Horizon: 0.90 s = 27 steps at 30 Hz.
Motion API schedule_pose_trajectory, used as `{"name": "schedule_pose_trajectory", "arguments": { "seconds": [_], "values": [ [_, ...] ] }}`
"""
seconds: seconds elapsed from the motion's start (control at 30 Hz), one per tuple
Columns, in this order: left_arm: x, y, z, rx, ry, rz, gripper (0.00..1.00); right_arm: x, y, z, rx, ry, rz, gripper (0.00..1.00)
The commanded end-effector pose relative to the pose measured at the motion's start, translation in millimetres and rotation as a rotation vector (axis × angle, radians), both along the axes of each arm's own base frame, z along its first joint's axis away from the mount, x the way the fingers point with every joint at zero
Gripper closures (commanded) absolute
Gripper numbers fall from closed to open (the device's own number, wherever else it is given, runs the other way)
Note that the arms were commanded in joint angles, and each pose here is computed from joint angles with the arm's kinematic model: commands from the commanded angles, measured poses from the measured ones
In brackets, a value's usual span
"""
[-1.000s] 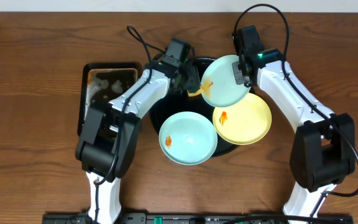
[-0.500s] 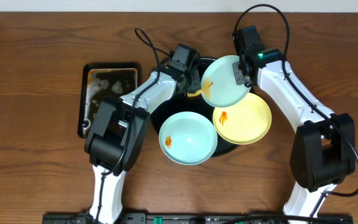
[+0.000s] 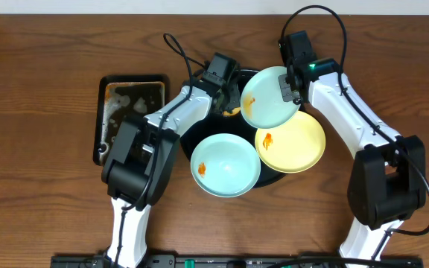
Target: Clean dirty plates on tray and stack at the side
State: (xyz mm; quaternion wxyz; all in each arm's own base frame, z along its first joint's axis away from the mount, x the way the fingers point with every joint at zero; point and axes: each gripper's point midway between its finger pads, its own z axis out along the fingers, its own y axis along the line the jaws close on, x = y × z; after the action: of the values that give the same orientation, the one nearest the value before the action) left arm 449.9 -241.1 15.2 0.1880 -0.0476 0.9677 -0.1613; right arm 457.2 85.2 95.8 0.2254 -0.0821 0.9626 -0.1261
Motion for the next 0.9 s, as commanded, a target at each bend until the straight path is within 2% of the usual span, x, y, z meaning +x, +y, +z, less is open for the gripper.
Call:
{"name": "schedule_pose_trajectory", "arguments": {
  "seconds": [0.0,0.17,0.5,0.87],
  "values": [
    [3.9,1.7,33.8,-0.003,-0.063,-0.024,0.93,-0.9,-2.7,-6.1,0.0,0.015,-0.014,0.99],
    [-1.6,-13.6,57.2,-0.046,-0.096,-0.066,0.93,-1.4,1.5,-6.0,-0.001,0.015,-0.001,0.99],
    [-15.3,-59.7,58.5,-0.114,-0.118,-0.166,0.92,-5.1,24.6,-5.4,-0.014,0.015,0.075,0.99],
    [-33.5,-65.9,2.3,-0.114,0.033,-0.168,0.92,-6.6,33.5,-5.1,-0.013,0.011,0.094,0.99]
  ]
}}
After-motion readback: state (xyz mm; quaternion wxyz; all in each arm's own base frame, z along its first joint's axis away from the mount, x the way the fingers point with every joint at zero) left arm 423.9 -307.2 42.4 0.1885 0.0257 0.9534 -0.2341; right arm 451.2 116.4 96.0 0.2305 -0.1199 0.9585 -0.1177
